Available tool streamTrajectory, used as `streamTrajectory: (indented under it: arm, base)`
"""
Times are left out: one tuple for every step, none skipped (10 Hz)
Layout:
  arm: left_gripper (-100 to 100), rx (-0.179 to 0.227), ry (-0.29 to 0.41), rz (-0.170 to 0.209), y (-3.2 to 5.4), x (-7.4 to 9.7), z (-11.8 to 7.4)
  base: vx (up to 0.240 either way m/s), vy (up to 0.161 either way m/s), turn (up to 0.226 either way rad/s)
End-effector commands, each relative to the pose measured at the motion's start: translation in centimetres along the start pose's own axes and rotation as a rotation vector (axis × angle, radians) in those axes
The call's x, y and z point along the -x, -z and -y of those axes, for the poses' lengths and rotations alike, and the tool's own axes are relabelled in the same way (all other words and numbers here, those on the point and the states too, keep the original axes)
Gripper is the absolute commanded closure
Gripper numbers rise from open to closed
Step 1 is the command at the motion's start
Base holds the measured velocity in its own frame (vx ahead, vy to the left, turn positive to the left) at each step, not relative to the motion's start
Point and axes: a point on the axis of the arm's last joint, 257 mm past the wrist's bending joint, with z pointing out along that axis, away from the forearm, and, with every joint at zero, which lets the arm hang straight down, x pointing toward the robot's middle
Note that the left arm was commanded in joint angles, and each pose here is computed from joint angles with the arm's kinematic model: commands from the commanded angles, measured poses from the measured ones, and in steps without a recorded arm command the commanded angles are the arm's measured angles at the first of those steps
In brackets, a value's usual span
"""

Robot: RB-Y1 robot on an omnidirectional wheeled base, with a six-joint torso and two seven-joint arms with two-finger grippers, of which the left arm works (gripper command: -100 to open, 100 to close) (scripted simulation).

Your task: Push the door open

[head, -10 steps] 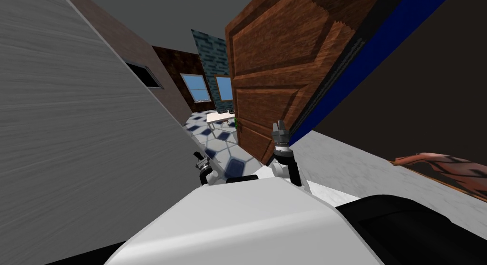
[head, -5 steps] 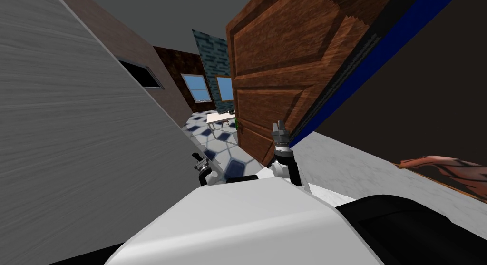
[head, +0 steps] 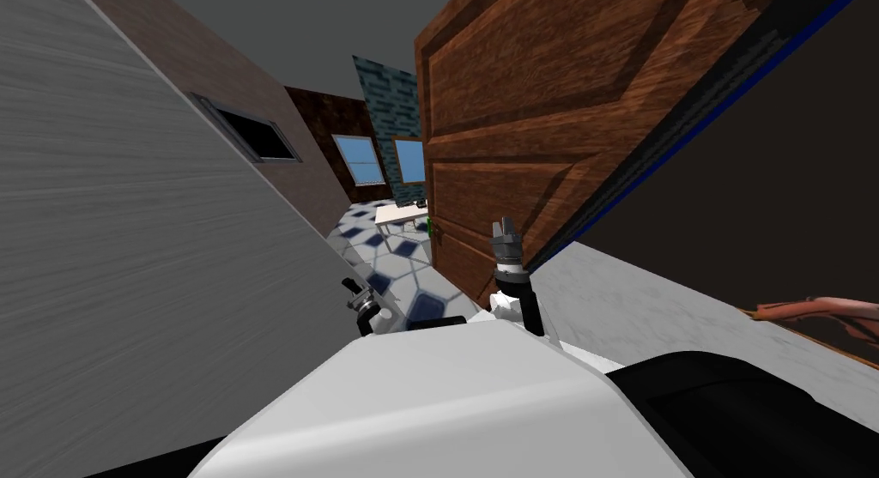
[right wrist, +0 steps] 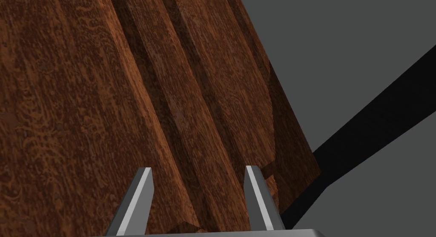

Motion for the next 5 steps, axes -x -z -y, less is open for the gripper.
streamTrajectory:
  arm:
    - [100, -0.036, 0.004, -0.007, -0.31, -0.2, 1.5]
    - [100, -0.048, 0.009, -0.002, -0.18, 0.0, 1.7]
    - [100, -0.034, 0.006, 0.006, 0.04, 0.3, 1.2]
    - [100, -0.053, 0.002, -0.003, -0.40, 0.0, 2.2]
    - [100, -0.063, 0.000, -0.007, -0.60, -0.1, 2.6]
  base:
    - [0.172, -0.003, 0.043]
    - [0.176, 0.029, 0.043]
    - [0.075, 0.023, 0.017]
    - [0.115, 0.050, 0.066]
    - [0.157, 0.098, 0.061]
